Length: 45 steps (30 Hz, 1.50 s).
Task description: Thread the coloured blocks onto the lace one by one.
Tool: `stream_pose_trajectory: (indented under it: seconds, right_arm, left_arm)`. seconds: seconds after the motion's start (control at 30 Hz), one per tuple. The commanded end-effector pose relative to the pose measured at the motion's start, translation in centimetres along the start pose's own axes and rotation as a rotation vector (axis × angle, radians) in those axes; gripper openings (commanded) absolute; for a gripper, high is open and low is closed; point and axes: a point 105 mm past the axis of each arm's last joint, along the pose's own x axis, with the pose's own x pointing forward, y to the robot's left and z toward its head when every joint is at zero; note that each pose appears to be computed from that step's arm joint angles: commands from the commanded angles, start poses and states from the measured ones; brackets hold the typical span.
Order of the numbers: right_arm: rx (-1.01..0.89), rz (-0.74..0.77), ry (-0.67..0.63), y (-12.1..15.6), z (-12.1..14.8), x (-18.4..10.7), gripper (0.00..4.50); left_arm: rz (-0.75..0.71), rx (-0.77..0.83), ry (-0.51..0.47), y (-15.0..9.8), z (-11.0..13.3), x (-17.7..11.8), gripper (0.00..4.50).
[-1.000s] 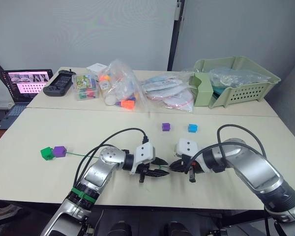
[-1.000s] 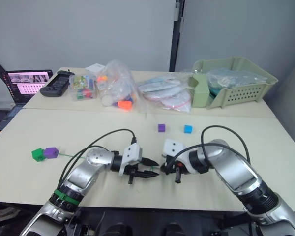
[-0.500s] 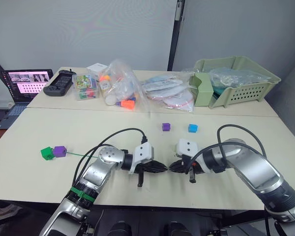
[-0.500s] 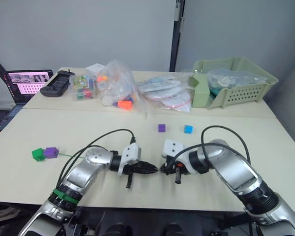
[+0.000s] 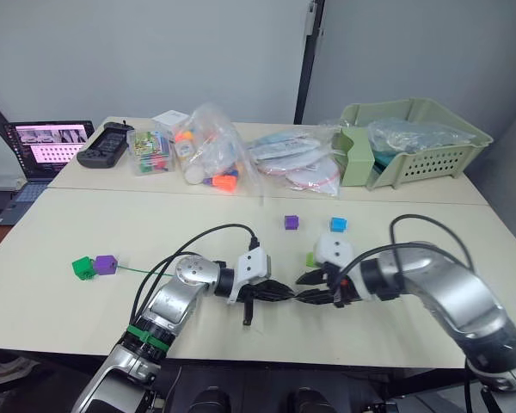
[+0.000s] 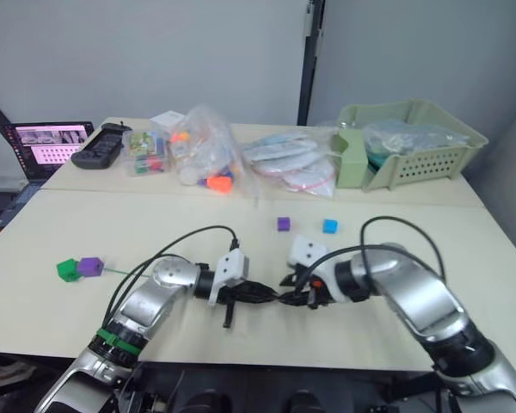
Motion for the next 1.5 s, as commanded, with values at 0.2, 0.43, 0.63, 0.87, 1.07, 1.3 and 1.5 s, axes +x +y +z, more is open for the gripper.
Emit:
stream_pose_trajectory:
  seconds: [0.2, 0.43, 0.63, 0.87, 1.07, 1.3, 1.5]
  right_arm:
    - [0.227, -0.278, -0.317, -1.4, 1.1, -5.1, 4.44]
    - [0.351, -0.666, -0.448, -3.1, -2.2, -7.7, 4.44]
    - [0.364, -0.844, -0.415, -4.3, -5.1, -6.7, 4.44]
    - [0.378, -0.933, -0.366, -6.8, -6.3, -4.8, 4.44]
    - [0.41, -0.948, -0.369, -11.3, -5.8, -3.2, 4.44]
    - [0.407, -0.951, -0.368, -14.6, -5.3, -2.2, 4.44]
    - [0.404, -0.955, -0.348, -16.6, -5.2, -0.9, 4.44]
  left_arm:
    - [-0.002, 0.036, -0.026, 0.5, 1.1, -0.4, 0.0]
    - [-0.006, 0.031, -0.036, 0.7, 1.2, -0.4, 0.0]
    - [-0.003, 0.028, -0.054, 0.7, 1.5, -0.5, 0.0]
    - [0.009, 0.016, -0.065, 0.4, 1.5, -0.8, 0.0]
    - [0.059, 0.014, -0.066, 0.5, 1.5, -1.2, 0.0]
    - [0.098, 0.013, -0.062, 0.6, 1.4, -1.5, 0.0]
    - [0.106, 0.011, -0.064, 0.6, 1.5, -1.6, 0.0]
